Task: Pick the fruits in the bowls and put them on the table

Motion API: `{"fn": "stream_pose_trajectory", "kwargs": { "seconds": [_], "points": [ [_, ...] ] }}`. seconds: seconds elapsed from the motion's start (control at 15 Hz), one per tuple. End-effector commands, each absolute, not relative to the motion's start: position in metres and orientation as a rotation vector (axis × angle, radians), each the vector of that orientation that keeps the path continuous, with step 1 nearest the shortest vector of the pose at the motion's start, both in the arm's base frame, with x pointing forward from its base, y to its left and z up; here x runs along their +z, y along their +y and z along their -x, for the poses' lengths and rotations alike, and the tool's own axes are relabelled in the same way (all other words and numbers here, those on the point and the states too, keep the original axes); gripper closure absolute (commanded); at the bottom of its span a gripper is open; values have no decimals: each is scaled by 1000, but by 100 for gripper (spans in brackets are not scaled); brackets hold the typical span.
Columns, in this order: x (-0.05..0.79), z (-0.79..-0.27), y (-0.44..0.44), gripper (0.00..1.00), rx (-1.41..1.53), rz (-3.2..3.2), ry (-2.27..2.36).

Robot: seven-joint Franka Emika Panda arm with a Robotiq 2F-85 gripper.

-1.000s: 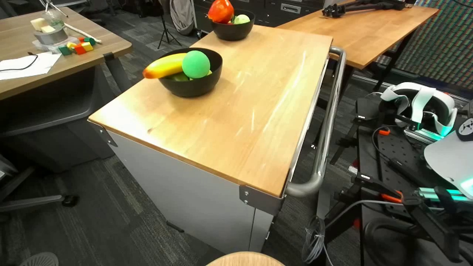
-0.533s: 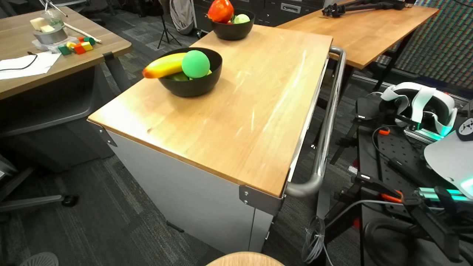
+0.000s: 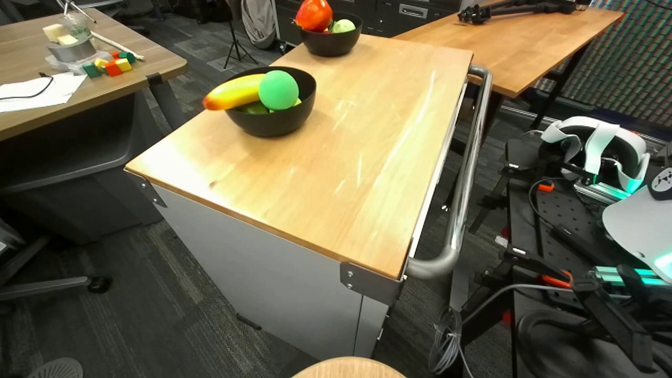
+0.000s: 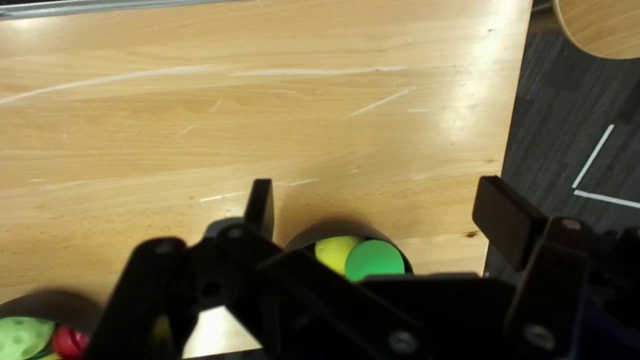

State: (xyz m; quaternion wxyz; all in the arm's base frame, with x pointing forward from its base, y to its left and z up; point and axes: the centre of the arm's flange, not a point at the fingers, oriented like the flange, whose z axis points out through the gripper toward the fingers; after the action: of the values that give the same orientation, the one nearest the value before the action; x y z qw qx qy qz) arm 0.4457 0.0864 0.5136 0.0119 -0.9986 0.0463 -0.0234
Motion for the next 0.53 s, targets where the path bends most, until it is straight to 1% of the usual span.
{"fn": "stream_pose_trajectory", "kwargs": {
  "seconds": [0.0, 0.13, 0.2, 0.33, 0.47],
  "points": [
    [509, -455, 94, 0, -43, 3116, 137],
    [505, -466, 98, 0, -13, 3116, 133],
    [506, -466, 99, 0, -84, 3110, 142],
    [506, -478, 104, 0, -96, 3102, 138],
    [501, -497, 108, 0, -192, 3111, 119]
  ]
}}
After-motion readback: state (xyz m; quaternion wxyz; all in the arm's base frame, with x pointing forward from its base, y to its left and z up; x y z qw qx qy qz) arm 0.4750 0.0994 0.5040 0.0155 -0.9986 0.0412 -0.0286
